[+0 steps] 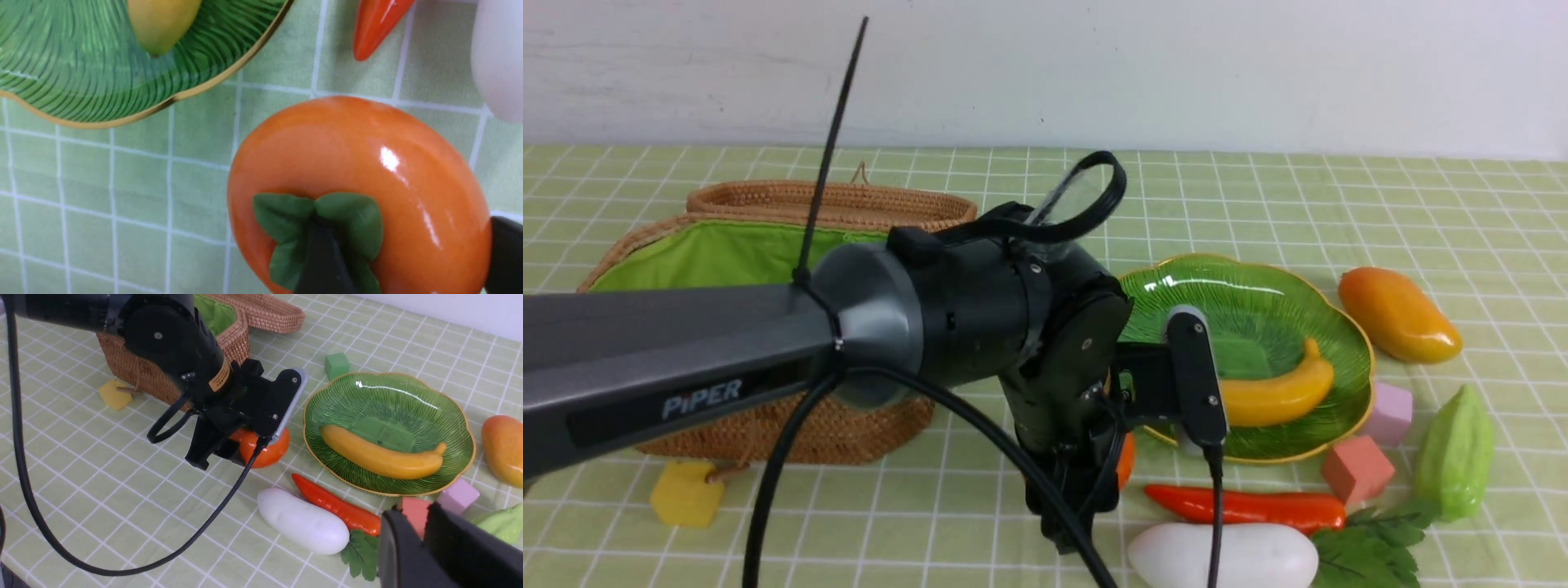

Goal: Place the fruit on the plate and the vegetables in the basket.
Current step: Grab a tomato with your left arm and place it on the plate on the right, then take a daikon with your right arm and place it on the basket on the left.

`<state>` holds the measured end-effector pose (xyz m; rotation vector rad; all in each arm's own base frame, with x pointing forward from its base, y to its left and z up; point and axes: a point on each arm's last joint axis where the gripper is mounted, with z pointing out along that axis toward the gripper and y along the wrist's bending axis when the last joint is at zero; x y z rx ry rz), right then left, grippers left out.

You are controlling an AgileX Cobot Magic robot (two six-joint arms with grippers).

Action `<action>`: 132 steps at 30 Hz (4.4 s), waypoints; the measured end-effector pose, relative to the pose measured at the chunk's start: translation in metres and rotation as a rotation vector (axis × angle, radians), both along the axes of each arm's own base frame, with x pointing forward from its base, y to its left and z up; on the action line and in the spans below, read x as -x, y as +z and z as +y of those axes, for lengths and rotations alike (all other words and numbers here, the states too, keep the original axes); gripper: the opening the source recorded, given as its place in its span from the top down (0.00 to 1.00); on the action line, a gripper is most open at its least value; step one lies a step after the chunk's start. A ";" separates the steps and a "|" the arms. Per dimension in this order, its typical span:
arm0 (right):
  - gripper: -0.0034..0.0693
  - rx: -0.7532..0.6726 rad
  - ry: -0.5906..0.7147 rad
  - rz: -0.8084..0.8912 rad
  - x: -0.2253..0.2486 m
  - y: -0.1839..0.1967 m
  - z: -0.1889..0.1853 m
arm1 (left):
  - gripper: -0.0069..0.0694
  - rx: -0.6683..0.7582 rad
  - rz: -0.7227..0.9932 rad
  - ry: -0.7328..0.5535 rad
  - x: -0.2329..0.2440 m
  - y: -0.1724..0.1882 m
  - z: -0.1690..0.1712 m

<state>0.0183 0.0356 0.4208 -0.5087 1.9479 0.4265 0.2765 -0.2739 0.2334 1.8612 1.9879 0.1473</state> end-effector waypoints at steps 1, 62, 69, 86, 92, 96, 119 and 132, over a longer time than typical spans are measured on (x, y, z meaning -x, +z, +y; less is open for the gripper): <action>0.80 0.000 0.000 0.000 0.000 0.000 0.000 | 0.32 0.006 -0.014 0.007 0.000 0.003 0.001; 0.78 0.059 0.013 0.230 -0.060 -0.014 0.013 | 0.93 0.716 -0.007 0.496 0.098 0.211 0.104; 0.96 0.094 0.052 0.344 -0.099 -0.028 0.023 | 0.93 0.893 -0.057 0.511 0.163 0.153 0.166; 0.94 0.217 0.431 0.462 -0.193 -0.073 0.085 | 0.93 1.132 -0.137 0.486 0.222 0.127 0.222; 0.82 0.561 0.604 0.466 -0.210 -0.116 0.114 | 0.93 1.132 -0.136 0.487 0.222 0.127 0.222; 0.54 0.732 0.672 0.505 -0.225 -0.155 0.132 | 0.93 1.132 -0.135 0.488 0.222 0.127 0.222; 0.21 0.831 0.802 0.532 -0.260 -0.233 0.154 | 0.93 1.083 -0.111 0.504 0.223 0.122 0.223; 0.21 0.807 0.825 0.620 -0.261 -0.257 0.160 | 0.93 1.077 -0.107 0.506 0.223 0.121 0.223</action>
